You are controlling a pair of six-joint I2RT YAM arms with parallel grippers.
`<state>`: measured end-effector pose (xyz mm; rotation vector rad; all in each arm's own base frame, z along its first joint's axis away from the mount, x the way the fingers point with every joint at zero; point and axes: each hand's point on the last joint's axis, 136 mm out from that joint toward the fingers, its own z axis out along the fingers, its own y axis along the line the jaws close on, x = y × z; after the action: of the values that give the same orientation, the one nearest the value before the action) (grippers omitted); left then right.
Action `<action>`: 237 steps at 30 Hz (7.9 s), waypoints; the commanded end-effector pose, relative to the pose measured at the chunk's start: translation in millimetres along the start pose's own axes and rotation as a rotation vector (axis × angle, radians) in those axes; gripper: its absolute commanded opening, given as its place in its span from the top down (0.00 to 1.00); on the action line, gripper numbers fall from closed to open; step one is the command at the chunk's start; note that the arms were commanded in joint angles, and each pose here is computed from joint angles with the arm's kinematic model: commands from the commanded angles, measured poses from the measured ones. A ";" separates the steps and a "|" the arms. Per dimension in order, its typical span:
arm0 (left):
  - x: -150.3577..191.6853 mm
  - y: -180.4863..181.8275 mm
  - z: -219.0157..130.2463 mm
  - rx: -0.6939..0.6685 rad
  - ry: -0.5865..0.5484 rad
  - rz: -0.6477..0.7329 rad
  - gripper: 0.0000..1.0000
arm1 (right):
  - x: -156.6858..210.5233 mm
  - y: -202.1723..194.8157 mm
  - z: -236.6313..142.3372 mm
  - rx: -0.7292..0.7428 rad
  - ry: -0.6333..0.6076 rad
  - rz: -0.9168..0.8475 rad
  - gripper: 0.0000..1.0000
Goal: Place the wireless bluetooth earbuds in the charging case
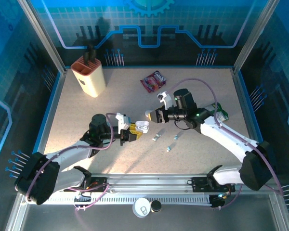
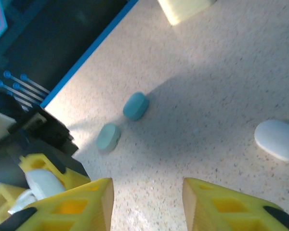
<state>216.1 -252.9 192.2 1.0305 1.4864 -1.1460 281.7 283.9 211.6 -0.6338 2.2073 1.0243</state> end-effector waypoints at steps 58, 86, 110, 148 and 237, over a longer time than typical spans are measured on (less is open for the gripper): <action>-36.3 6.1 -1.4 -0.036 -0.089 0.028 0.36 | 21.1 63.2 -17.9 -0.358 -0.131 -0.395 0.83; 6.9 91.8 -54.7 -0.698 0.108 -0.099 0.01 | 102.5 -178.5 26.6 0.214 -0.047 0.584 0.77; 101.7 102.0 -163.3 -1.404 0.406 -0.775 0.01 | 42.2 -110.1 -6.1 0.321 -0.040 0.193 0.34; 161.0 77.5 -141.3 -1.314 0.509 -1.069 0.58 | 32.0 -102.5 2.6 0.231 -0.076 0.196 0.34; 98.8 121.0 -132.8 -1.176 0.087 -1.129 0.14 | 88.7 -28.6 88.6 0.379 0.139 0.081 0.32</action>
<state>298.6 -100.0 96.9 -0.7047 2.3630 -0.6578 266.6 314.9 99.0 -0.5147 2.4515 0.6694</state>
